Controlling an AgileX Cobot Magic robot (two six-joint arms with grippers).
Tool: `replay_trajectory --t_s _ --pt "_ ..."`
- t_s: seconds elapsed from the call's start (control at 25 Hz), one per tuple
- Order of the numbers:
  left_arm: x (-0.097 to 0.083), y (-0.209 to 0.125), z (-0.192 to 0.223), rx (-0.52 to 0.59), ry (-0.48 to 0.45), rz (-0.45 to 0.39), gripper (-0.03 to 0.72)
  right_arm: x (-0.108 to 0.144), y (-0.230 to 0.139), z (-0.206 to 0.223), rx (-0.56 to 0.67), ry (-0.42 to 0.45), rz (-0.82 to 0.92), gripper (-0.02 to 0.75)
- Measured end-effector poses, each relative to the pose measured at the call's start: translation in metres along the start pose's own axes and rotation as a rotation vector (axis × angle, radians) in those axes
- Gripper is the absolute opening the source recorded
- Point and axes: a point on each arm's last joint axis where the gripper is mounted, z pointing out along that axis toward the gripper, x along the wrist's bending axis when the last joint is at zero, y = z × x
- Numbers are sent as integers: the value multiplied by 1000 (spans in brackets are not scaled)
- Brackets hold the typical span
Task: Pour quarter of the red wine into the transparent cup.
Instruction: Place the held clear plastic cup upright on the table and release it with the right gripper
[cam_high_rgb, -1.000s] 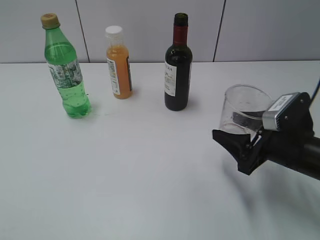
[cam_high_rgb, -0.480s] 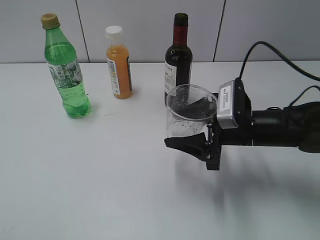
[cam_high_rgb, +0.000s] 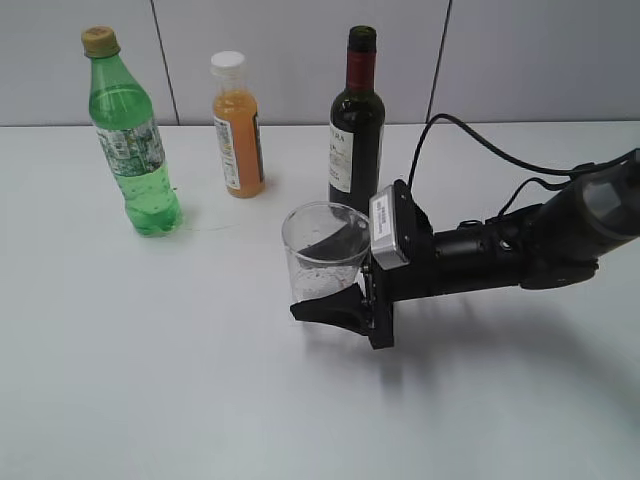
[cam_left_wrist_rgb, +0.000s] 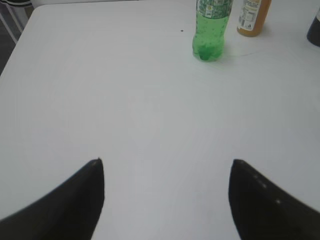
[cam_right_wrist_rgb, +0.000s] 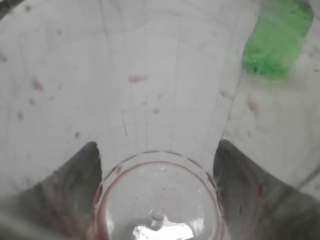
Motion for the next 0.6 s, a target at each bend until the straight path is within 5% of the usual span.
replay_trajectory --t_s 0.6 --pt "0 0 0 0 0 0 585 -26 3 2 82 22 -125 549"
